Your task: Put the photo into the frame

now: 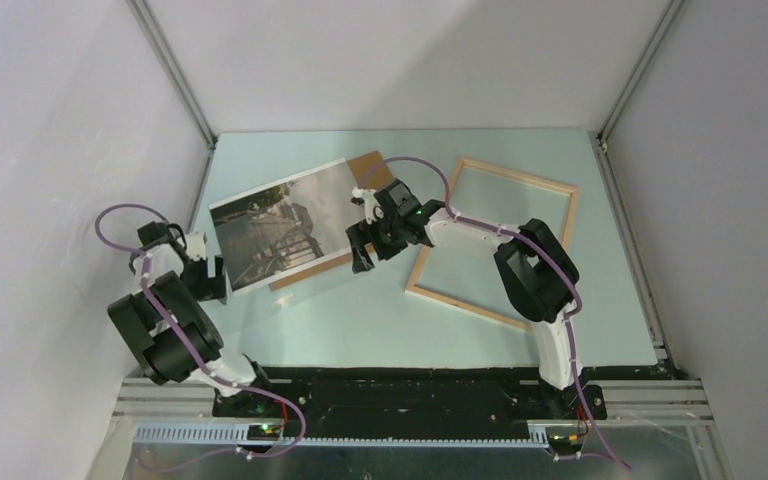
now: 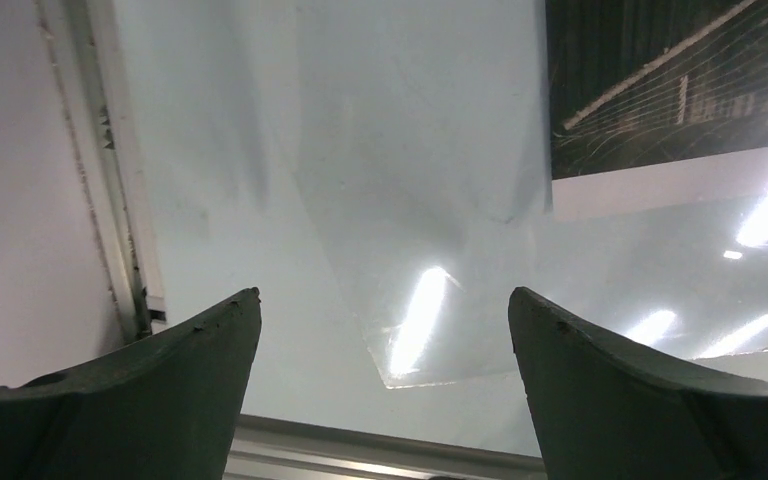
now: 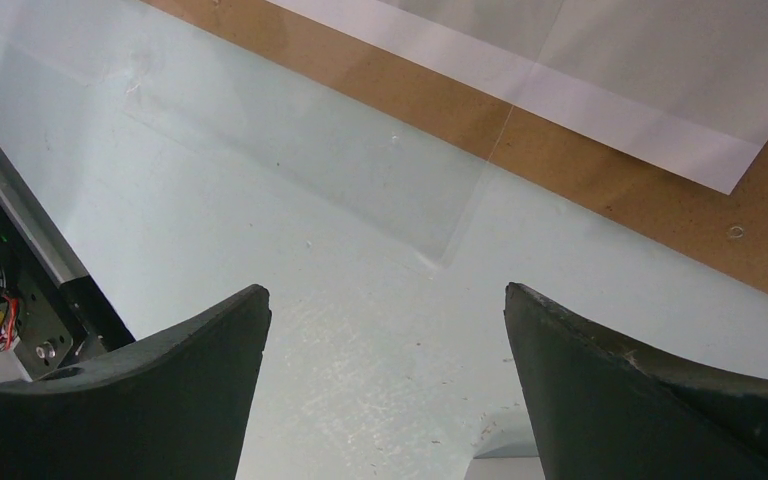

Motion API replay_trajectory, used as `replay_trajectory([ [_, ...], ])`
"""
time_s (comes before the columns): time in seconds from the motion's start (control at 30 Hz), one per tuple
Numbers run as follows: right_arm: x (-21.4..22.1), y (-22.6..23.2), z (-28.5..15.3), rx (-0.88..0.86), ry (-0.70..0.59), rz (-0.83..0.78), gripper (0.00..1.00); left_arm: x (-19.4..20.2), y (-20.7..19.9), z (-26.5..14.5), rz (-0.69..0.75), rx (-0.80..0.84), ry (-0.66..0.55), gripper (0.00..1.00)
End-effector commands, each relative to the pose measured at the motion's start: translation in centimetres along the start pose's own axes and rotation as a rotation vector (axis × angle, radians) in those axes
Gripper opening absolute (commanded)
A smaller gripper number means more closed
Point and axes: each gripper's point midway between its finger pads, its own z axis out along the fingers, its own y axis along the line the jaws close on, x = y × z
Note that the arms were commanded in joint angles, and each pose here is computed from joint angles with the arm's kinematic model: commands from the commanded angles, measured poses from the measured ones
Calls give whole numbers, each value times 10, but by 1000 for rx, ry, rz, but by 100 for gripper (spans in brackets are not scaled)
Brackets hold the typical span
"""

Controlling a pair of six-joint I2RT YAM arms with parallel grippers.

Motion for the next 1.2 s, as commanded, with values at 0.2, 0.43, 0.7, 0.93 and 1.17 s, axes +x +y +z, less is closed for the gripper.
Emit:
replay_trajectory([
  [0.2, -2, 3, 5, -7, -7, 8, 91, 3, -19, 18, -17, 139, 64, 98],
  [0.43, -6, 4, 2, -11, -18, 15, 91, 11, -28, 27, -41, 191, 117, 97],
  [0.7, -7, -1, 4, -15, -18, 34, 91, 10, -30, 22, -93, 179, 103, 100],
  [0.93, -8, 0, 4, -27, -15, 46, 91, 8, -24, 17, -149, 130, 98, 100],
  [1.17, -8, 1, 4, -38, -14, 58, 91, 7, -27, 15, -169, 140, 93, 98],
])
